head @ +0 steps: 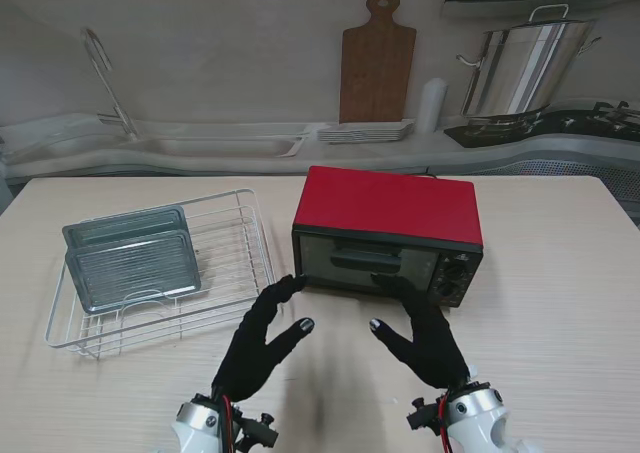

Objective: Slide the trays into the oven

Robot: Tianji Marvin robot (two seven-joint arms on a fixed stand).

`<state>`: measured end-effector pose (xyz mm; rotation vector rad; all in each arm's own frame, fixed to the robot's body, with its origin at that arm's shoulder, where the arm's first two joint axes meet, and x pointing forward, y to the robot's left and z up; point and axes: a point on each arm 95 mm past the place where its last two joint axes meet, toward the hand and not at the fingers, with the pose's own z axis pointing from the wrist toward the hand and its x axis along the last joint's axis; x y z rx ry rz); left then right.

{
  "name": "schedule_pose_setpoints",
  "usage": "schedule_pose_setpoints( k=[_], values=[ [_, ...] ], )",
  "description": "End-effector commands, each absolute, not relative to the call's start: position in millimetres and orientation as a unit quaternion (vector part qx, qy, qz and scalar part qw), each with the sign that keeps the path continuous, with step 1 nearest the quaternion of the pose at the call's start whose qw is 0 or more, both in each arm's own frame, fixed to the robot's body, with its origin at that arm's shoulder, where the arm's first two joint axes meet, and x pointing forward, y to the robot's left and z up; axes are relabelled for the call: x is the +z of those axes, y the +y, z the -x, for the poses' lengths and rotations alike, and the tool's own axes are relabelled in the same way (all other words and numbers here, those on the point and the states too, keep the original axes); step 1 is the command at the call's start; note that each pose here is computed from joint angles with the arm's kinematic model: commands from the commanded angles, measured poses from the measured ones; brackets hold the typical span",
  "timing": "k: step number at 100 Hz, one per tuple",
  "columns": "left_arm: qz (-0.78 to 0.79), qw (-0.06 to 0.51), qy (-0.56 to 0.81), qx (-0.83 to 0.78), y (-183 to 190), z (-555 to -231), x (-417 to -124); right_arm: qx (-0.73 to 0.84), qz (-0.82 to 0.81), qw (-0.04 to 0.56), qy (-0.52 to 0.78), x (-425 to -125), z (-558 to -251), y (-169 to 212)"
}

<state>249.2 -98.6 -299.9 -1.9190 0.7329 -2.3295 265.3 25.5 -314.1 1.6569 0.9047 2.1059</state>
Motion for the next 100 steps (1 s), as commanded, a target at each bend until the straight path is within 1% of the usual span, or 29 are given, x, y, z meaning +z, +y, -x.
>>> schedule_pose_setpoints(
  k=[1, 38, 66, 79, 100],
  values=[
    [0.616, 0.012, 0.239, -0.750, -100.5, -244.0, -297.1, 0.740, -0.568, 0.162, 0.321, -306.4, -267.7, 31.4],
    [0.608, 0.015, 0.231, -0.759, -98.3, -239.2, -294.1, 0.719, -0.508, 0.269, 0.391, -289.3, -284.8, 47.5],
    [0.607, 0.014, 0.229, -0.761, -96.9, -237.9, -293.4, 0.684, -0.483, 0.316, 0.447, -285.5, -295.5, 59.1],
    [0.606, 0.013, 0.228, -0.762, -96.6, -237.4, -293.0, 0.664, -0.479, 0.331, 0.469, -287.4, -300.0, 62.9],
    [0.606, 0.014, 0.227, -0.762, -96.5, -237.2, -292.8, 0.635, -0.460, 0.376, 0.493, -292.2, -308.5, 64.6]
  ],
)
